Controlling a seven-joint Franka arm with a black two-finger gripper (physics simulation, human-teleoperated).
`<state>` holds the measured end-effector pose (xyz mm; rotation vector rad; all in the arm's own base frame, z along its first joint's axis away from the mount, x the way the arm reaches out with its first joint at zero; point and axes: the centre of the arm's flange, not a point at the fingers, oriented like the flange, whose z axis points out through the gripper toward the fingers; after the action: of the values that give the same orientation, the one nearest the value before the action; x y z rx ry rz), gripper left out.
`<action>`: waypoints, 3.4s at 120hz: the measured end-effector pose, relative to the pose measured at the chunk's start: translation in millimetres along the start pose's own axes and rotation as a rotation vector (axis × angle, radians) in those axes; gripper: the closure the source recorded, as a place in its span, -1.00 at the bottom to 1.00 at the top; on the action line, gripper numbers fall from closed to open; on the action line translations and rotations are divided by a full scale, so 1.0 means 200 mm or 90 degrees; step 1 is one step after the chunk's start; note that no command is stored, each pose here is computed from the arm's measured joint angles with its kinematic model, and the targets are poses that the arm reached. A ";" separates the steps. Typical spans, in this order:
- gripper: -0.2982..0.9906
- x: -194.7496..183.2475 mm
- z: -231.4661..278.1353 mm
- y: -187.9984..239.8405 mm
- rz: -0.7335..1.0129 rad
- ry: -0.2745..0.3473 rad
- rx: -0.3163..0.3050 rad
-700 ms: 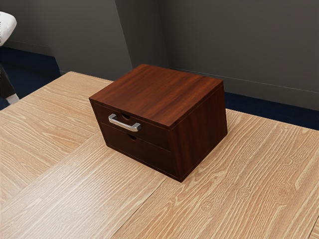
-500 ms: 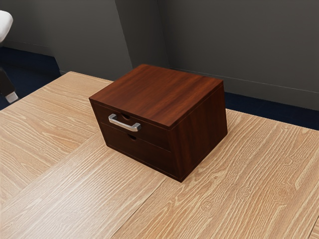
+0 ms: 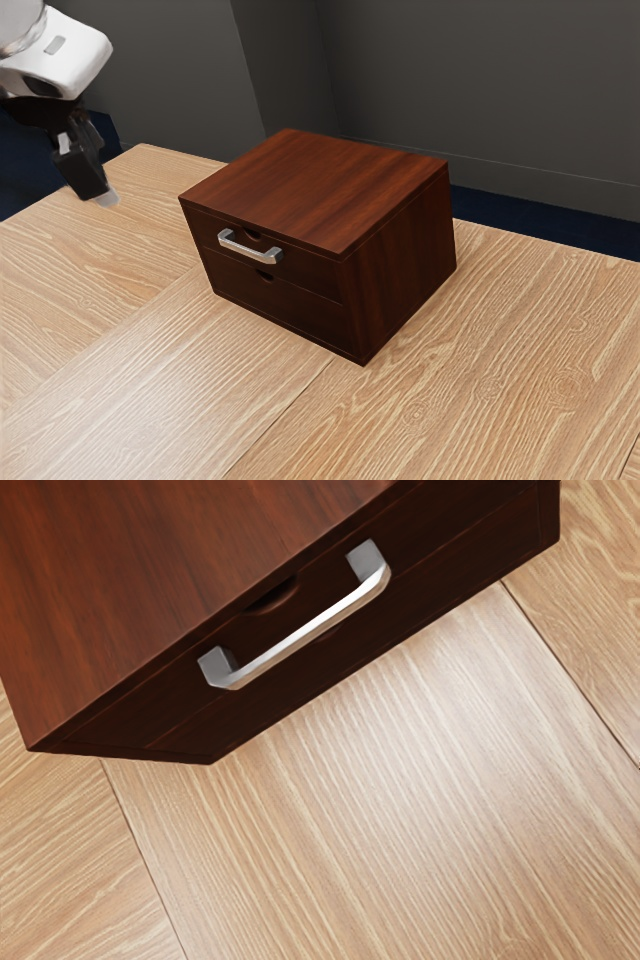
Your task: Pull the drawer handle with one arm to open the drawer
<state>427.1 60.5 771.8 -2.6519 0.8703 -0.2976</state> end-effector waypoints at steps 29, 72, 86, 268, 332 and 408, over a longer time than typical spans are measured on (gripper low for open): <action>-0.54 0.05 0.20 0.09 0.168 0.023 -0.001; -0.54 -0.05 0.41 0.24 0.346 0.068 0.031; -0.54 -0.09 0.46 0.26 0.383 0.074 0.049; -0.54 -0.23 0.75 0.35 0.603 0.122 0.150; -0.54 -0.17 0.80 0.34 0.591 0.152 0.161; -0.54 -0.09 1.00 0.30 0.586 0.142 0.172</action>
<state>439.8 74.4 563.3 -1.7500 1.8354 -0.4238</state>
